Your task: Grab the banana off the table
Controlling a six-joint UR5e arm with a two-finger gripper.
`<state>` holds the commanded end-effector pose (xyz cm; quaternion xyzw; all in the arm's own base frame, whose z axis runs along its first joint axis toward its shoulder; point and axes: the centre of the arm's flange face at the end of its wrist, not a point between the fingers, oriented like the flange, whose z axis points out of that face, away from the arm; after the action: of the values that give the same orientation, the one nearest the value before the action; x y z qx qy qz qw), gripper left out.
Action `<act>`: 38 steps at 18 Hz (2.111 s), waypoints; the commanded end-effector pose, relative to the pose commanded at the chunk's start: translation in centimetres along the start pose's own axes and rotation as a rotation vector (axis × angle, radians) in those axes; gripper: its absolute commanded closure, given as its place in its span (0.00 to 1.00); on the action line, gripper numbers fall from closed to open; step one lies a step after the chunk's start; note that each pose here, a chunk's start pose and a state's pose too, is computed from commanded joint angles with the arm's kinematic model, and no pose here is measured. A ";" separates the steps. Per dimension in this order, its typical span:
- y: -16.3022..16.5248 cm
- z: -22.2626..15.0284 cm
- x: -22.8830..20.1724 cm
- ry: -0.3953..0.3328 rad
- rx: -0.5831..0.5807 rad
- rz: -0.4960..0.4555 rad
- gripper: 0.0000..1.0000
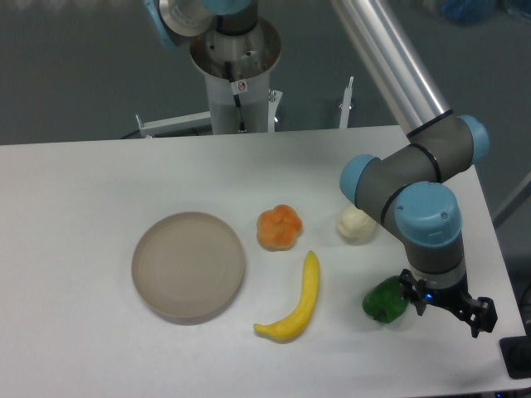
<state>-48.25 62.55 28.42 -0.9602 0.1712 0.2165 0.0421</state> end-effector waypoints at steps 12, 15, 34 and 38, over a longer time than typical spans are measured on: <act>0.4 0.2 0.2 0.012 0.007 -0.010 0.00; 0.4 0.6 0.4 0.020 0.007 -0.009 0.00; -1.5 -5.1 10.5 0.368 0.040 -0.210 0.00; -2.9 -2.7 14.6 0.323 0.073 -0.261 0.00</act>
<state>-33.78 60.32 24.54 -0.9944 0.0575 0.0460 0.0764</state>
